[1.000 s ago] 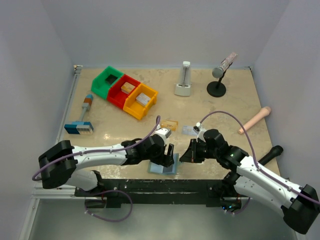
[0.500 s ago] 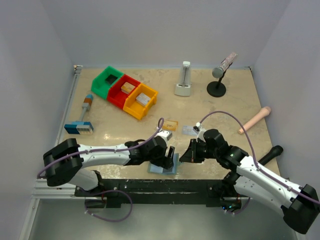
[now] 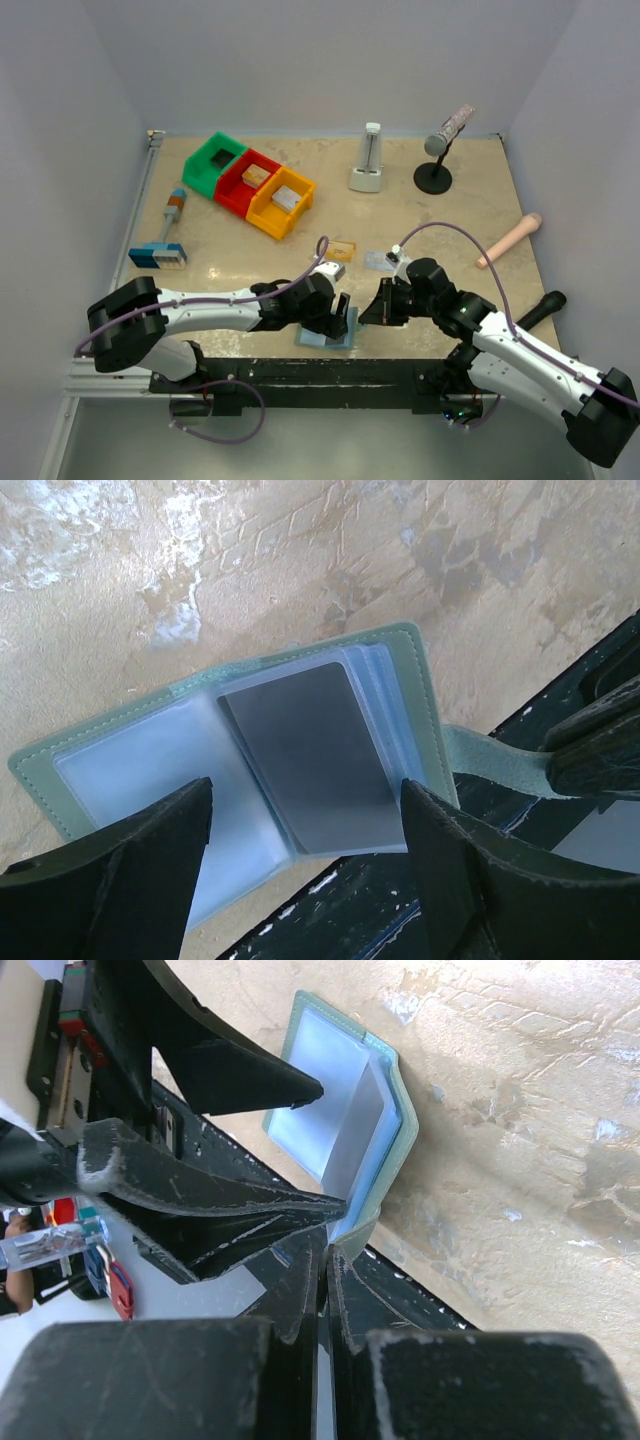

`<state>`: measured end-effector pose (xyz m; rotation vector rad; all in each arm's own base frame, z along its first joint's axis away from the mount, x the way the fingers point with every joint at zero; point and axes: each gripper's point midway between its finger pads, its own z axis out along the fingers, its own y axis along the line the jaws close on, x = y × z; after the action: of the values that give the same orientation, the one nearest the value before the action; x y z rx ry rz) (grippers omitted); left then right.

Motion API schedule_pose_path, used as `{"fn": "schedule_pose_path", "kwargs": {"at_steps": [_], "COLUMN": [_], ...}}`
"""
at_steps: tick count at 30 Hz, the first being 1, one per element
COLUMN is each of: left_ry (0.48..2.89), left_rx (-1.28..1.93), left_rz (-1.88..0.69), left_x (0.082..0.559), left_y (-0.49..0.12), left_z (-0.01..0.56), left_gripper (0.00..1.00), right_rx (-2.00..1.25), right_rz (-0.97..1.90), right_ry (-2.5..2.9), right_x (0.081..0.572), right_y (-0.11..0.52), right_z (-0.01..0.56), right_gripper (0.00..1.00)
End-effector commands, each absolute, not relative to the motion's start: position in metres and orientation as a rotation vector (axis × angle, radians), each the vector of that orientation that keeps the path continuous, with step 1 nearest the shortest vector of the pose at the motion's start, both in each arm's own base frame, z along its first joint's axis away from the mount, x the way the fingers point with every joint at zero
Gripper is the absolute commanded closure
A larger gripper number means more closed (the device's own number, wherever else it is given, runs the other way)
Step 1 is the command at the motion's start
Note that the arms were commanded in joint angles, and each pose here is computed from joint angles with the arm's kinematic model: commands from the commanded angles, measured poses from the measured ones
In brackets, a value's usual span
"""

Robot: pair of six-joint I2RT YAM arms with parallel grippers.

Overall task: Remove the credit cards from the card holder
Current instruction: Remove the credit card from the card holder.

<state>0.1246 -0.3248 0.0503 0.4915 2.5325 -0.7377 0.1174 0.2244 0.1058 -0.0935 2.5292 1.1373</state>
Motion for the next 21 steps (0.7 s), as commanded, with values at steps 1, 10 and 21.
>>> {"fn": "schedule_pose_path", "kwargs": {"at_steps": [1,10,21], "left_ry": [2.506,2.518,2.520], "left_rx": [0.493,0.487,0.437], "left_rz": [-0.779,-0.718,-0.552], "left_x": [0.125,0.128,0.137], "left_y": [-0.340,-0.333,-0.301], "left_z": [0.060,0.055,0.050], "left_gripper": [0.21,0.27,0.30], "right_rx": [-0.121,-0.124,-0.129], "right_rz": [1.197,1.197,1.185], "right_ry": [2.457,2.447,2.451], "right_x": [0.123,0.123,0.122], "right_y": [0.234,0.233,0.230], "right_z": [0.128,0.133,0.133], "right_gripper": [1.00,1.00,1.00]}}
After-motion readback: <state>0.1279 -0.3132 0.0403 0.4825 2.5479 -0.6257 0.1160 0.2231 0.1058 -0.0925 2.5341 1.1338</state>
